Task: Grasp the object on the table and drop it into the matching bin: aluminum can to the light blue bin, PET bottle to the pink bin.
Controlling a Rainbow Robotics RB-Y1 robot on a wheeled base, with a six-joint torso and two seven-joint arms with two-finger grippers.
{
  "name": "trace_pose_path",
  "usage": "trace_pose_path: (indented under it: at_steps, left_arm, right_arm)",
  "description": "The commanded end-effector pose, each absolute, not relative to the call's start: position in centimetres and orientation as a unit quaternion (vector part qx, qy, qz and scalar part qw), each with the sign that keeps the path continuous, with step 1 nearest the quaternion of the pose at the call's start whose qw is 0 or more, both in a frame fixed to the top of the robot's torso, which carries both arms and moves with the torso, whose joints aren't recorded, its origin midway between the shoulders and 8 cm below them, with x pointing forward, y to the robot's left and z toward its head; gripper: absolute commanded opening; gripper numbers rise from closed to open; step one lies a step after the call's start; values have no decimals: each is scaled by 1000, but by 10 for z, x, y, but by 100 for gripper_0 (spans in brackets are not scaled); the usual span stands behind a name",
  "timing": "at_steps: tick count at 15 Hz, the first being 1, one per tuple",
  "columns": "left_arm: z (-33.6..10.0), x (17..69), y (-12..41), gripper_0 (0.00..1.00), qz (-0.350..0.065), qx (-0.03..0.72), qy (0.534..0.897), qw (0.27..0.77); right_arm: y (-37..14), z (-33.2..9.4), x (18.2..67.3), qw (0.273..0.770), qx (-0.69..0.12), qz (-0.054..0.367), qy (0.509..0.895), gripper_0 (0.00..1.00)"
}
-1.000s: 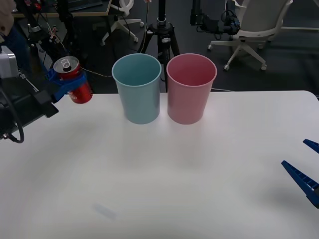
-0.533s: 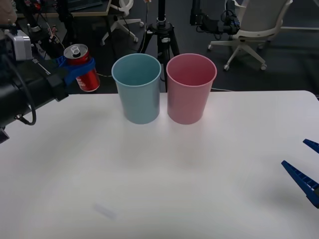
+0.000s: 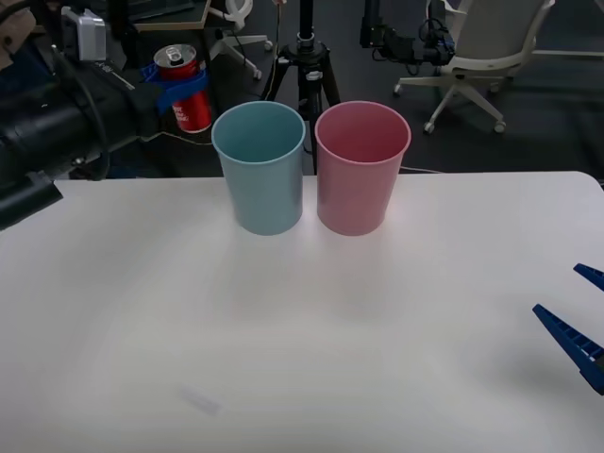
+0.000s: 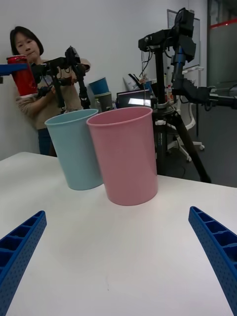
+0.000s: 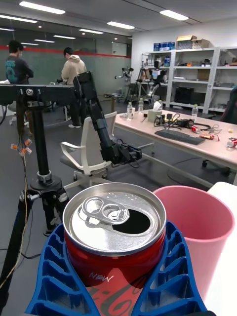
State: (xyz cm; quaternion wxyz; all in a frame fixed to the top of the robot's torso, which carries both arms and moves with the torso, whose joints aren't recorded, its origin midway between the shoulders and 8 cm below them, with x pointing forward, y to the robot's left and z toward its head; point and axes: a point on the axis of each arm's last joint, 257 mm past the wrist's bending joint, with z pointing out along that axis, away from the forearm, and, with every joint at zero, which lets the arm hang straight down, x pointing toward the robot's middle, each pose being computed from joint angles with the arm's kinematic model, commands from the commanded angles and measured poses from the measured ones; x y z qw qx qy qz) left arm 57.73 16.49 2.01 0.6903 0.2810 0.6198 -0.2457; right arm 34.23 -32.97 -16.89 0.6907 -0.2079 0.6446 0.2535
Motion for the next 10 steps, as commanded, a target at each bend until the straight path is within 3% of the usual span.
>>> trace_pose_path:
  at_steps: [1,10]
  left_arm:
    - [25,603,158,0,-232,276,620,697]
    - [-1,626,114,0,-217,281,625,695]
  right_arm:
    - [-330,-169,342,691,-208,253,645,100]
    - [-330,-169,342,691,-208,253,645,100]
